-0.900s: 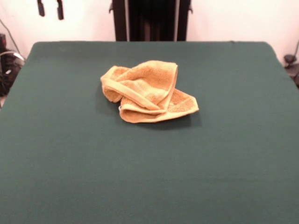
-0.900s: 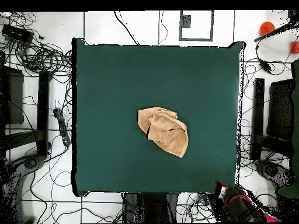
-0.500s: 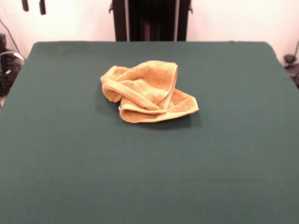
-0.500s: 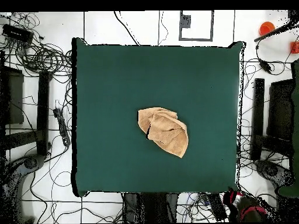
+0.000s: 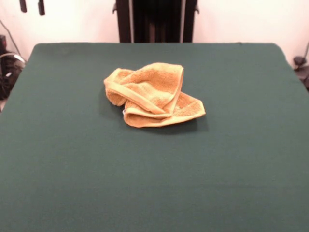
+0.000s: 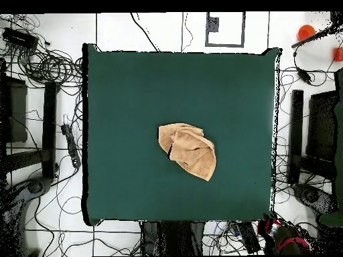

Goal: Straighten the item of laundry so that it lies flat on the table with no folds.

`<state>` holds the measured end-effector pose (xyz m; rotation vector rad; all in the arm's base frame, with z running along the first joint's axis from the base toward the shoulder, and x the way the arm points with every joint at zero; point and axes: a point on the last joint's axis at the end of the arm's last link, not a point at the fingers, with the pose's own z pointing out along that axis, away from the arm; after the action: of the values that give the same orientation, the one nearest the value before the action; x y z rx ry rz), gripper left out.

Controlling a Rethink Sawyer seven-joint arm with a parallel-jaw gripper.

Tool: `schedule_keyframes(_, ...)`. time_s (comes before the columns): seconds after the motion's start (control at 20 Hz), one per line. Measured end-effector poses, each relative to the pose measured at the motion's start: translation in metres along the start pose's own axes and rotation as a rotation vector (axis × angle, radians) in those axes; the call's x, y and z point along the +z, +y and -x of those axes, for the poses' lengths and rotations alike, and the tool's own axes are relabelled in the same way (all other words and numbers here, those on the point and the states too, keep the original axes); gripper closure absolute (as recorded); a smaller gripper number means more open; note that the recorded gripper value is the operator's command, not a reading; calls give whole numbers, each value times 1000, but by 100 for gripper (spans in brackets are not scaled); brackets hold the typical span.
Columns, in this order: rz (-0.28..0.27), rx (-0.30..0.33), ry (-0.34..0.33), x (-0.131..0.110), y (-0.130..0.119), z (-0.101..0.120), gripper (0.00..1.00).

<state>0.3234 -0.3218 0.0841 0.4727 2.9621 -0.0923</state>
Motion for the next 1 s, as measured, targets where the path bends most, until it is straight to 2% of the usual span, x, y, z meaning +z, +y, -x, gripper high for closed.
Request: schedule_keyframes(1.0, 21, -40, -24, 0, 15, 15, 0)
